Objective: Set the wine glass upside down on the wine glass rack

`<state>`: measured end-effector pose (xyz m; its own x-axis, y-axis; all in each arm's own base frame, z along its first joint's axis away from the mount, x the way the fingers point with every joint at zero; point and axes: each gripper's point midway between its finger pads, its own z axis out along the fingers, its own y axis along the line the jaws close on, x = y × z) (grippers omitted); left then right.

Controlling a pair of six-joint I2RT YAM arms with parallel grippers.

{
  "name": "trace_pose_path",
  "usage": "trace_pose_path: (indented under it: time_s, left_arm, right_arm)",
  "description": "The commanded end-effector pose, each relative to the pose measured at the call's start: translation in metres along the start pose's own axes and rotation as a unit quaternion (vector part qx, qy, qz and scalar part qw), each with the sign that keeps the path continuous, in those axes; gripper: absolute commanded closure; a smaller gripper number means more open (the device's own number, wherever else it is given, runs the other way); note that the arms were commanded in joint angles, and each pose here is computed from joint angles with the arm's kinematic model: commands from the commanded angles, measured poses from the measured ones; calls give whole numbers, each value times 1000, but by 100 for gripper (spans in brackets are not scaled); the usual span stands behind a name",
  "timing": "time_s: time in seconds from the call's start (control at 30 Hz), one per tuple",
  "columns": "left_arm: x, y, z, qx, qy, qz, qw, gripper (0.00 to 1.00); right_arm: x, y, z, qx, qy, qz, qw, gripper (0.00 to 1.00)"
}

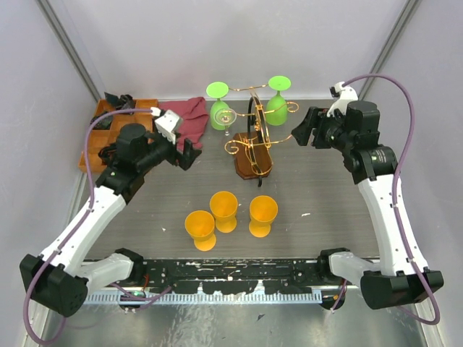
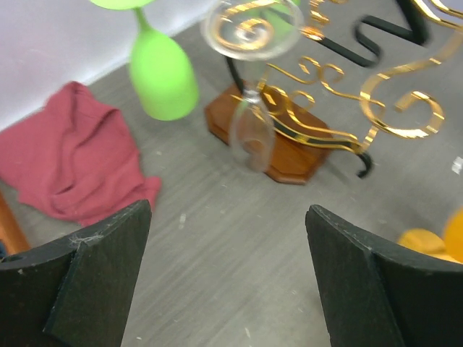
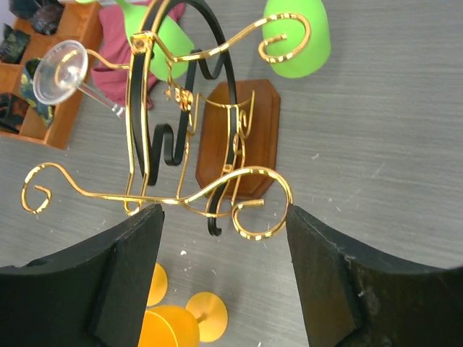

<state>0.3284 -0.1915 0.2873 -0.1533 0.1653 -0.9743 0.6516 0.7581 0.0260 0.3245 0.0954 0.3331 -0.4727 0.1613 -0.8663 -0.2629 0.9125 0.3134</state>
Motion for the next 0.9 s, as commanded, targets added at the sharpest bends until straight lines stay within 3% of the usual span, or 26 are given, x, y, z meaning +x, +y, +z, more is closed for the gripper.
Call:
trace_pose_path:
  time_s: [0.0,0.4,0.87]
  left_arm:
    - [14,-62,-30,116,16,-14,993,6]
    - [68,-124,-55,160,116,-12,980,10]
    - [101,-113,-10,73,202,55,975,11]
  right_arm:
    - [2,6,-16,22,-7,3,1000,27]
    - [-1,26,6,1,20,-3,1000,29]
    - [-19,33,-2,-11,-3,-25,1000,29]
